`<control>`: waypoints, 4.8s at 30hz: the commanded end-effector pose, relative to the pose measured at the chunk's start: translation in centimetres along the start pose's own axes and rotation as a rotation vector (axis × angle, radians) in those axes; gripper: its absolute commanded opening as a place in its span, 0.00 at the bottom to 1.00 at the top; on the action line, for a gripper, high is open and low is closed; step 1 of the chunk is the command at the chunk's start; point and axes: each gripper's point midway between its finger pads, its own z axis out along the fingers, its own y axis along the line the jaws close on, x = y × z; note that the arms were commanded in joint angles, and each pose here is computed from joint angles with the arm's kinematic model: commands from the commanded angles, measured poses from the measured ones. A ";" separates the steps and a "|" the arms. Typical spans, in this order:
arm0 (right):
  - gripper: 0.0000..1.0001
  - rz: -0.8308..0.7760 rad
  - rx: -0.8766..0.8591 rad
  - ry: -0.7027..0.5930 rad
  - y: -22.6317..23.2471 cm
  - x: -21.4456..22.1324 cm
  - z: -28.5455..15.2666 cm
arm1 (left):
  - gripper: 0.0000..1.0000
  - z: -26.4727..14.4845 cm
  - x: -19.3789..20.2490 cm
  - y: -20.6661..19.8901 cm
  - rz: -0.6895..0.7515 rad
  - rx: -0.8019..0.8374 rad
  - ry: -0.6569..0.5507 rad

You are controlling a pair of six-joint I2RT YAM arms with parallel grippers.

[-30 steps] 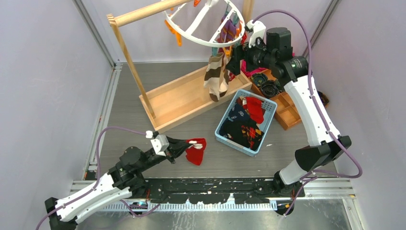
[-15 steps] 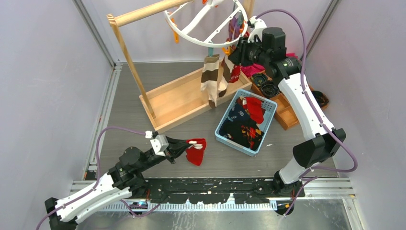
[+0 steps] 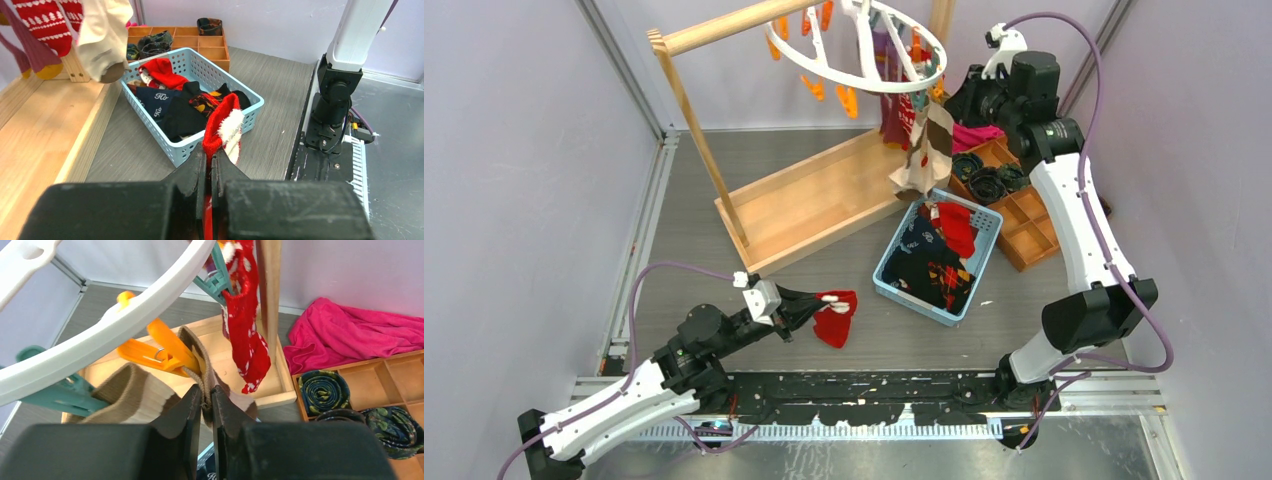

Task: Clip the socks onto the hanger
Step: Adjust the hanger on the clothesline, then adjust the sock.

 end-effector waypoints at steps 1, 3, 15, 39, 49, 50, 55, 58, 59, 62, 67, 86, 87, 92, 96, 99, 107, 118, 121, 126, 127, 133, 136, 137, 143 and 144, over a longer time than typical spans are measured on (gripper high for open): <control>0.19 -0.044 0.006 -0.112 -0.1 -3.9 -0.8 | 0.00 0.1 -3.4 -0.2 0.000 0.011 -0.102; 0.19 -0.048 0.008 -0.114 -0.4 -4.1 -0.4 | 0.00 0.1 -3.4 -0.2 0.000 0.011 -0.100; 0.19 -0.023 0.024 -0.129 -2.0 -5.7 4.2 | 0.00 0.4 -3.5 -0.3 -0.003 0.015 -0.092; 0.19 -0.016 0.028 -0.141 -3.4 -6.1 5.6 | 0.00 0.8 -3.2 -0.1 -0.001 0.009 -0.077; 0.19 -0.009 0.042 -0.137 -4.1 -6.1 7.1 | 0.00 1.1 -3.6 0.0 0.018 0.007 -0.078; 0.19 -0.008 0.043 -0.137 -4.1 -6.1 7.3 | 0.00 1.2 -3.6 0.0 0.019 0.007 -0.077; 0.20 -0.008 0.018 -0.137 -3.5 -6.3 6.9 | 0.00 1.1 -3.5 0.0 0.018 0.005 -0.072; 0.27 -0.019 -0.019 -0.146 -2.4 -6.7 5.3 | 0.00 0.9 -3.5 0.1 0.021 0.002 -0.071; 0.32 -0.022 -0.029 -0.147 -2.1 -6.8 4.7 | 0.00 0.8 -3.6 0.1 0.022 0.000 -0.072; 0.42 -0.034 -0.050 -0.154 -1.3 -7.0 2.9 | 0.00 0.6 -3.6 0.2 0.026 -0.004 -0.073; 0.56 -0.050 -0.070 -0.160 -0.5 -7.3 0.1 | 0.00 0.2 -3.8 0.1 0.028 -0.003 -0.079; 0.89 -0.267 -0.420 -0.016 5.9 -1.7 -8.6 | 0.00 0.6 -4.3 0.4 0.062 -0.010 -0.074; 0.90 -0.272 -0.444 -0.010 6.4 -1.4 -9.0 | 0.00 0.7 -4.3 0.4 0.063 -0.010 -0.073; 0.93 -0.283 -0.603 0.022 8.8 0.5 -11.3 | 0.00 1.0 -4.2 0.3 0.065 -0.001 -0.066; 0.93 -0.262 -0.689 0.041 10.0 1.7 -11.9 | 0.00 1.1 -4.0 0.3 0.062 0.000 -0.062; 0.93 -0.245 -0.716 0.054 10.3 2.5 -11.9 | 0.00 1.1 -3.9 0.3 0.059 -0.001 -0.062; 0.96 -0.233 -0.883 0.131 12.3 7.1 -13.4 | 0.00 1.6 -4.3 0.1 0.045 0.010 -0.084; 1.00 -0.361 -1.080 0.234 15.1 14.5 -15.6 | 0.00 3.9 -4.7 -0.1 0.011 0.034 -0.111; 1.00 -0.365 -1.091 0.257 15.5 15.9 -15.3 | 0.00 4.4 -5.1 -0.1 0.010 0.035 -0.124; 1.00 -0.345 -1.110 0.288 16.4 17.4 -14.9 | 0.00 5.1 -5.8 -0.1 0.013 0.038 -0.145; 1.00 -0.340 -1.113 0.293 16.4 17.7 -14.7 | 0.00 5.2 -5.9 -0.1 0.011 0.039 -0.148; 1.00 -0.317 -1.175 0.316 17.8 19.4 -14.9 | 0.00 6.0 -6.6 0.3 -0.023 0.019 -0.178; 1.00 -0.320 -1.219 0.319 18.4 20.1 -15.4 | 0.00 6.5 -7.0 0.6 -0.052 0.001 -0.199; 1.00 -0.325 -1.232 0.320 18.6 20.3 -15.6 | 0.00 6.6 -7.2 0.8 -0.065 -0.010 -0.205; 0.99 -0.355 -1.274 0.308 18.9 20.8 -16.5 | 0.00 7.3 -7.1 1.5 -0.115 -0.053 -0.206; 0.99 -0.357 -1.277 0.307 19.0 20.9 -16.5 | 0.00 7.4 -7.1 1.5 -0.124 -0.054 -0.209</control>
